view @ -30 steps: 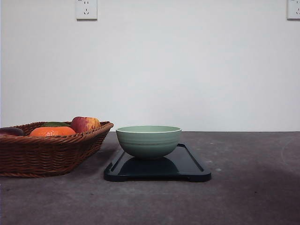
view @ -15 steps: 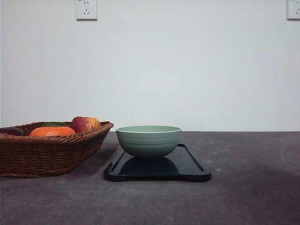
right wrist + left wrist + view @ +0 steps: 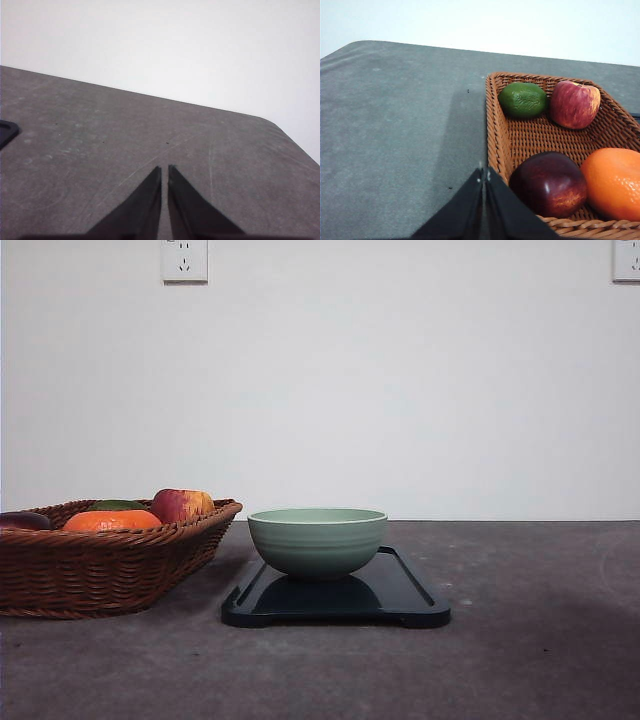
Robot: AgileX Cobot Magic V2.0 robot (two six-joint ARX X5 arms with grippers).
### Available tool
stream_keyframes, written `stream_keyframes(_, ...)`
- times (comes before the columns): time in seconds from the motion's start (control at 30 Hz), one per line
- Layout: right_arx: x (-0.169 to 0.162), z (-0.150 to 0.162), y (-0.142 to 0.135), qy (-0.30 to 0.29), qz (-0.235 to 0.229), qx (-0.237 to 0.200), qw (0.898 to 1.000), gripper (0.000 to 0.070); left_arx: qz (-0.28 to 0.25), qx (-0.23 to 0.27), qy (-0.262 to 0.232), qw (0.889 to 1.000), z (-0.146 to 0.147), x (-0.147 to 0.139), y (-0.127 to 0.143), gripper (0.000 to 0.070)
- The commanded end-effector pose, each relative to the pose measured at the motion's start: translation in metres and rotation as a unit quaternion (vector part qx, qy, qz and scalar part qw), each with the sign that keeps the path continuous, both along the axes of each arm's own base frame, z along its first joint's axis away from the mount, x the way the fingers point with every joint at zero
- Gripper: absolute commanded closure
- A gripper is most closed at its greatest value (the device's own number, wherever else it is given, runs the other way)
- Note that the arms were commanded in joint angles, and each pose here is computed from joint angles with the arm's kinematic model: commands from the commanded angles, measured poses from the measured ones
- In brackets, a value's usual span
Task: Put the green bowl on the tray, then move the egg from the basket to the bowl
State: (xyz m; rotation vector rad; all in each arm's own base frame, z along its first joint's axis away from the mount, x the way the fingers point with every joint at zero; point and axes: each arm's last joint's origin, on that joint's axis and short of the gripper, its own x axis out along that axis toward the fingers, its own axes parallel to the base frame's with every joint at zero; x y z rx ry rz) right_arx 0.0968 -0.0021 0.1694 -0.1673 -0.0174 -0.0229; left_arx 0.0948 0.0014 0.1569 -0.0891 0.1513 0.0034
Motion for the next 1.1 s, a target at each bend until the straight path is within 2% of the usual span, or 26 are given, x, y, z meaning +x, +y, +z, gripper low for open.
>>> stream_keyframes(0.0, 0.0003, -0.0005, -0.0002, -0.003, -0.001, 0.007, 1.000, 0.0685, -0.001, 0.007, 0.008, 1.000, -0.0061, 0.0010, 0.0001, 0.0700)
stream_keyframes(1.07, 0.0003, -0.0005, -0.0002, -0.003, -0.001, 0.007, 1.000, 0.0685, -0.001, 0.007, 0.008, 1.000, -0.0061, 0.0010, 0.0001, 0.0700)
